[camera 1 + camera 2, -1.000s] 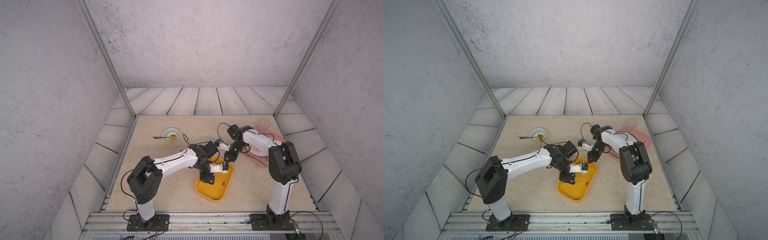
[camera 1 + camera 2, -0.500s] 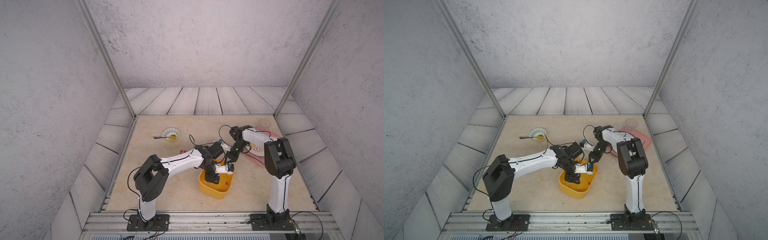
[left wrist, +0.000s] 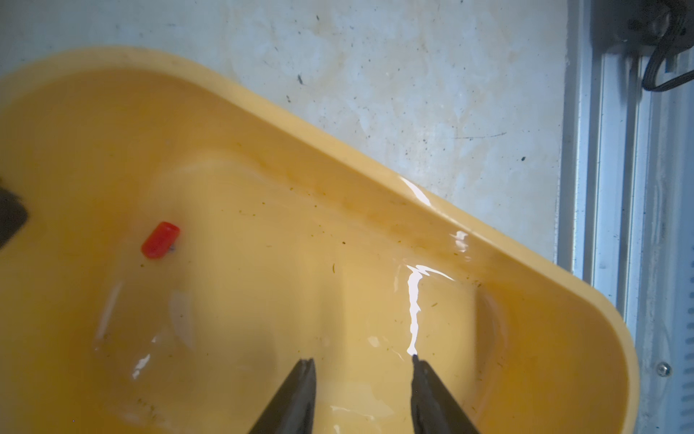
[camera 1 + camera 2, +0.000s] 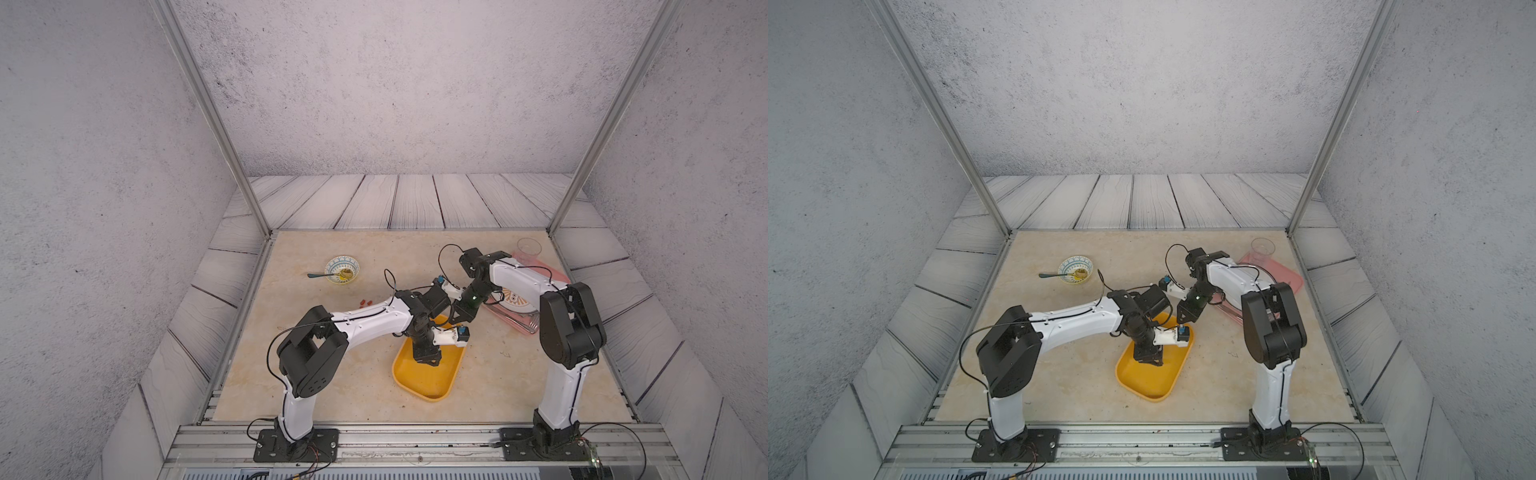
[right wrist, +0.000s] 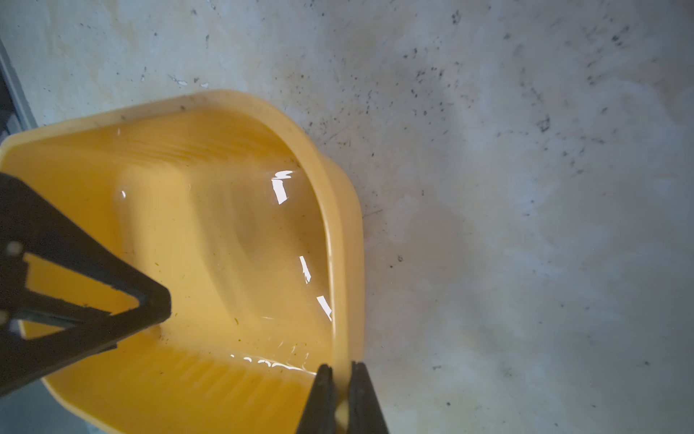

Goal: Take the screw protection sleeves out of the storage box
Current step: Adjust the storage box at the center of the board.

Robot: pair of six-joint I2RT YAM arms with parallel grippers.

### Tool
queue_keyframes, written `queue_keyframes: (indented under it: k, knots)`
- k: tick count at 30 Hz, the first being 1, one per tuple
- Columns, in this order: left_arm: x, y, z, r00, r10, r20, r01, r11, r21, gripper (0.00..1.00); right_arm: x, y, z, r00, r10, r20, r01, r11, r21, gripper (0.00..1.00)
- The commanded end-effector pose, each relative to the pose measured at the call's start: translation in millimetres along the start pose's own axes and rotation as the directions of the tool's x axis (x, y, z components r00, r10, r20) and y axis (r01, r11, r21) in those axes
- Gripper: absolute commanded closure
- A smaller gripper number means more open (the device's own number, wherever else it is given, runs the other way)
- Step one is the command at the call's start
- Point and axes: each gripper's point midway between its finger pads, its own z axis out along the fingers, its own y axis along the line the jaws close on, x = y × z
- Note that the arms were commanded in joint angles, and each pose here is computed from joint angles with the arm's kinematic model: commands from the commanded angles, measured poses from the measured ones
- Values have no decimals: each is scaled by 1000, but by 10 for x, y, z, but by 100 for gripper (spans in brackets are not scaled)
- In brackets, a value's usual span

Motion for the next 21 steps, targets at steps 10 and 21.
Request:
queue_keyframes:
  k: [10,21]
  knots:
    - [-31,340,118,987,162,-14,-162,974,-158,56,-17,56,-131,1000,-3,-15,3,999,32,81]
    - [-87,479,219,890,444,-100,-455,881,-130,62,-167,163,-443,992,78,97,-71,994,-79,65]
